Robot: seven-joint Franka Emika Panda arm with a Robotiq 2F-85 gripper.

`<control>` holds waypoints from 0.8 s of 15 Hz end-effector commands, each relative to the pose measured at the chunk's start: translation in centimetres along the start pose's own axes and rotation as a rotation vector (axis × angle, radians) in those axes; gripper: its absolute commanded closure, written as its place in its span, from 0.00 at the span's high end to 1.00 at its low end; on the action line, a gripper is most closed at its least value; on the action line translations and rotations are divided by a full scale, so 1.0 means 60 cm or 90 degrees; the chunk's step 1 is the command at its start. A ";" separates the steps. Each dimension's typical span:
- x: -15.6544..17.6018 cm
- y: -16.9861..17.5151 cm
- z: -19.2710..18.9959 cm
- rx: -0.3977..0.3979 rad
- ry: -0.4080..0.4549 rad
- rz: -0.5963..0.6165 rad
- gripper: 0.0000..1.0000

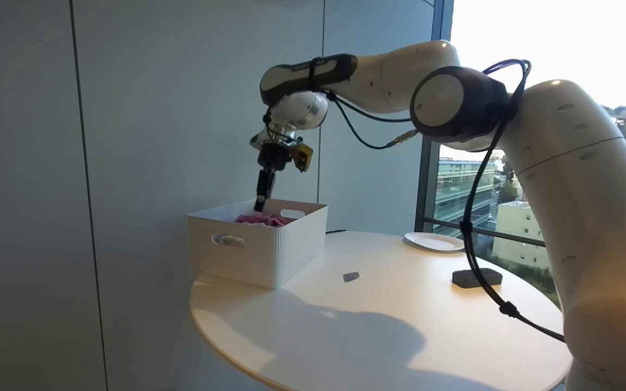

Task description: Pick up the white towel from the white basket and put it on the table, wipe the table with the white towel, pick up the white towel and put it in the white basket

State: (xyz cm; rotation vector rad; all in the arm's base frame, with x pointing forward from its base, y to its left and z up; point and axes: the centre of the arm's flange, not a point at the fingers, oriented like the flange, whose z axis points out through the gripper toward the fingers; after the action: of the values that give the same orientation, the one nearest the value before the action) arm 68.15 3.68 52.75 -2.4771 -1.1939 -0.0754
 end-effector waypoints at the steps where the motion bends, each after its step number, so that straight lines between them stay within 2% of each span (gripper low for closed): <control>1: 0.025 -0.036 -0.077 -0.036 0.038 -0.055 0.08; 2: 0.024 -0.026 -0.075 -0.051 0.024 -0.046 0.33; 3: 0.020 -0.020 -0.071 -0.059 0.008 -0.038 0.34; 7: -0.003 0.015 0.005 -0.064 -0.088 -0.020 0.62; 10: -0.015 0.027 0.082 -0.018 -0.152 -0.014 0.85; 12: -0.017 0.031 0.127 0.008 -0.170 -0.029 0.99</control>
State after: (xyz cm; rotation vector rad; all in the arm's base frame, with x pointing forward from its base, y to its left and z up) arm 68.48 3.61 46.92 -2.5487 -1.2986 0.1793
